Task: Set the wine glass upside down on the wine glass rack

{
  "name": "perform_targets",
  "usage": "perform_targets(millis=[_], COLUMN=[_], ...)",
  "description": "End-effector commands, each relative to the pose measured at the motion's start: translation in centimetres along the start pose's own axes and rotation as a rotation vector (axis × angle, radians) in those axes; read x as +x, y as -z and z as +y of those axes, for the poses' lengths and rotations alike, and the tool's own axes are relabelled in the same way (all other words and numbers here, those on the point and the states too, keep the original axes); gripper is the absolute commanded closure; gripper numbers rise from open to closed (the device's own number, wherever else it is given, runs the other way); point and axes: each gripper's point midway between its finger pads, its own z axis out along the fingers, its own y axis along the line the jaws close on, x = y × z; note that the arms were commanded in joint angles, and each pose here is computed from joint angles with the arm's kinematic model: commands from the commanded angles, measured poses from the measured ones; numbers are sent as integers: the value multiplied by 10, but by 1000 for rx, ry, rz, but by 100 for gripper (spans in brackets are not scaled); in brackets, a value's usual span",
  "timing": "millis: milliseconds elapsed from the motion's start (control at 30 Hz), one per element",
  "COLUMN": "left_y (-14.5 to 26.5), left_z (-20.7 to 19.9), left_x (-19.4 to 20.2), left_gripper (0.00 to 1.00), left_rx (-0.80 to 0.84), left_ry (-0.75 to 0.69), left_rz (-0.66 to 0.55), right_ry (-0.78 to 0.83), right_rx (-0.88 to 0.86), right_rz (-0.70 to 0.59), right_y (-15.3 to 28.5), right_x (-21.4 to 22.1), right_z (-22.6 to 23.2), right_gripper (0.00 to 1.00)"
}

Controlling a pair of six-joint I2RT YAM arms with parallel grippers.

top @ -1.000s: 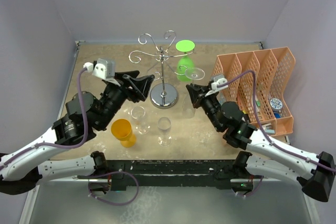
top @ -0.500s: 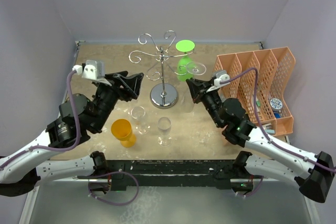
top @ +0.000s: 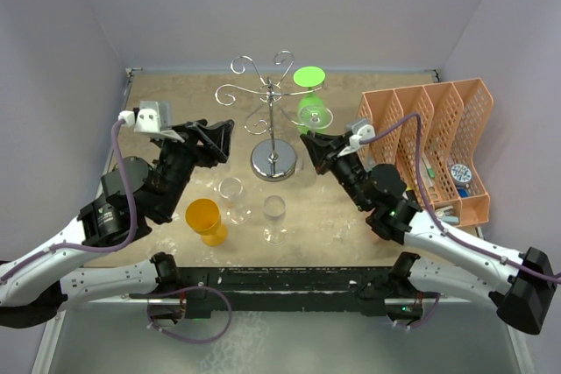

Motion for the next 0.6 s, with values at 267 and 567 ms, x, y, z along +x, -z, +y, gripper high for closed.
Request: perform_targets(millis=[267,567], left_y=[-1,2], left_z=[-1,-5], left_x=[-1,-6], left_gripper=[39,39], left_rx=[-8,19], left_ry=[24,61], left_rz=[-10,-13], right_ry=[-98,-127], right_rx=[258,174], right_rz=[-43,-73], right_y=[-16,-38], right_x=[-1,-8], right_z=[-46,-35], right_gripper=[100,100])
